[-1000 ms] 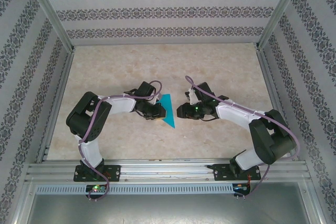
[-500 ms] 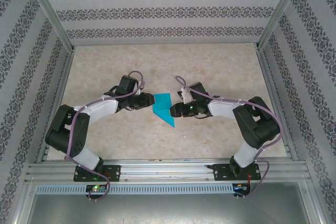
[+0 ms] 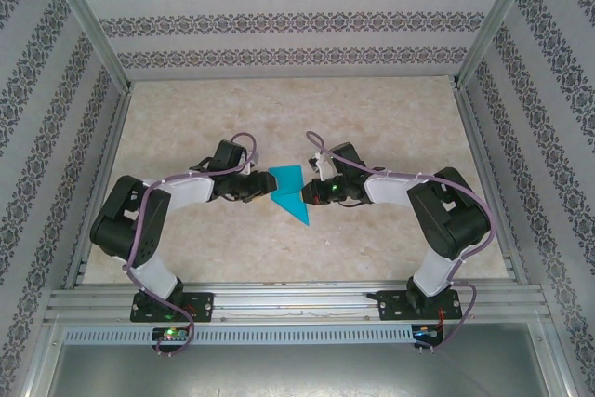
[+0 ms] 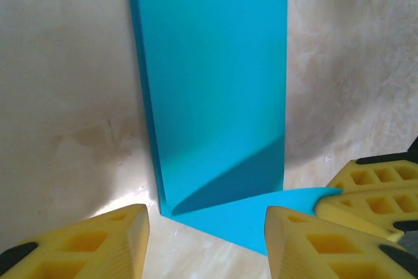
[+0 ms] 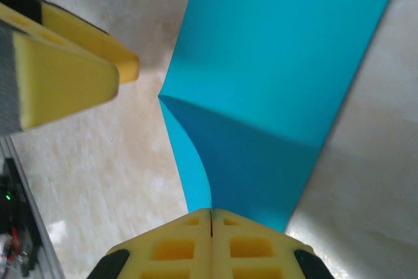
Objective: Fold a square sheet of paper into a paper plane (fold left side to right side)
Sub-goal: Third fold the triangle at the center of the table, then fourth fold the wing at the center of the table.
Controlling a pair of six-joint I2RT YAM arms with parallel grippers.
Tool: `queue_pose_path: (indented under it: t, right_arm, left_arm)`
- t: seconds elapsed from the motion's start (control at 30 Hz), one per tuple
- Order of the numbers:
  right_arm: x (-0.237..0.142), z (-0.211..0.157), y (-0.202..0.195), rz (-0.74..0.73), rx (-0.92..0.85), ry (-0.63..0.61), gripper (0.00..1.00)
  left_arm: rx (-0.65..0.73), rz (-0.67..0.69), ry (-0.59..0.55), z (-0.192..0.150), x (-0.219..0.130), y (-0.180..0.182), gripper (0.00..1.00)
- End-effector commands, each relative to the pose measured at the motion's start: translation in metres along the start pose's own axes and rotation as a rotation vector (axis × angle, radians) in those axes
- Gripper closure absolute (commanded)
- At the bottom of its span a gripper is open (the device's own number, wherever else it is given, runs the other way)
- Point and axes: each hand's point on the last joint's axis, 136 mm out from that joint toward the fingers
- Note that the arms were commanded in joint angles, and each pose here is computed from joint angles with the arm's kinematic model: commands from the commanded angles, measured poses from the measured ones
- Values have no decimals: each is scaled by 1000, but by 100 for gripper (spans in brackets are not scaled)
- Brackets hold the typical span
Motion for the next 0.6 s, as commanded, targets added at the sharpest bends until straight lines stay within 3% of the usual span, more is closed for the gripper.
queue_pose_path:
  t: [0.0, 0.57]
  right_arm:
    - [-6, 6, 9, 35, -32, -24, 100]
    - [-14, 3, 5, 23, -12, -56, 100]
  left_arm:
    - [11, -85, -24, 18, 1, -19, 52]
    - [2, -17, -42, 23, 5, -8, 51]
Point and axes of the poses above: each hand's point on the last joint's axis, 136 mm out from that joint toward the fingers, its own x axis out along the fingers, its own y axis along the line the jaws close on, z = x × y, and after that the axes turned 2 degrees about -x, right-handed
